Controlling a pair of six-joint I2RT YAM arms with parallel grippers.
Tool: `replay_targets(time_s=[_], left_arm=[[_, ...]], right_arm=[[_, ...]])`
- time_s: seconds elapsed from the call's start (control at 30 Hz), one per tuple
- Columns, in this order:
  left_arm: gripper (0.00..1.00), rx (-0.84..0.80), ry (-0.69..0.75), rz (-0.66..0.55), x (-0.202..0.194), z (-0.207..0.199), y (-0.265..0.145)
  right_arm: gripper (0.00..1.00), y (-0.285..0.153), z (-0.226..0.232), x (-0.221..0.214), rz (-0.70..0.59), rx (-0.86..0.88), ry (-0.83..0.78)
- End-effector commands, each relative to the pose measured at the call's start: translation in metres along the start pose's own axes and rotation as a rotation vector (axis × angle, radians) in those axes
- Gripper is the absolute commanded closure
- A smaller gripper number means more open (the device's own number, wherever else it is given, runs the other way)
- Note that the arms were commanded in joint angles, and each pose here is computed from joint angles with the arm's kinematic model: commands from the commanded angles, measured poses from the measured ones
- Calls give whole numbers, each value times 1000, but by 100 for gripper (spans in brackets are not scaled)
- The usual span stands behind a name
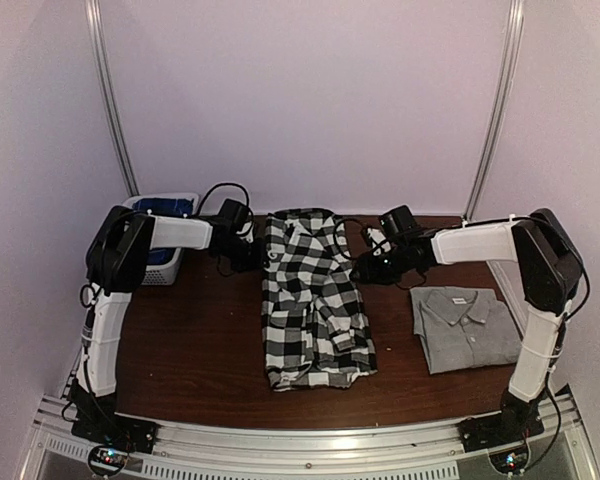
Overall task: Fold and stack the long sleeve shirts
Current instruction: Move the rectangle-folded shirt to the center of the board, then smooth out the rectangle-folded shirt at the center of the board.
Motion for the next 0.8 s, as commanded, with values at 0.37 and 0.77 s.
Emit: replay_targets(time_s=[0.37,0.77], left_arm=[[60,84,67,-40,27,-12,-40],[63,-97,116,42,-77,-70,-105]], right_arm=[[63,-16,47,-61,63,74,-77],[66,-22,71,-120,74,68,-68]])
Point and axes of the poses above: each gripper's point midway between its finger pads, its own y axis out along the fingers, its own z axis along the line the jaws close on, x = y × z, the point moved 6 cm from there along -y, back along the fingers, and after that the axes turned 2 degrees about y, right-handed, at the moved point
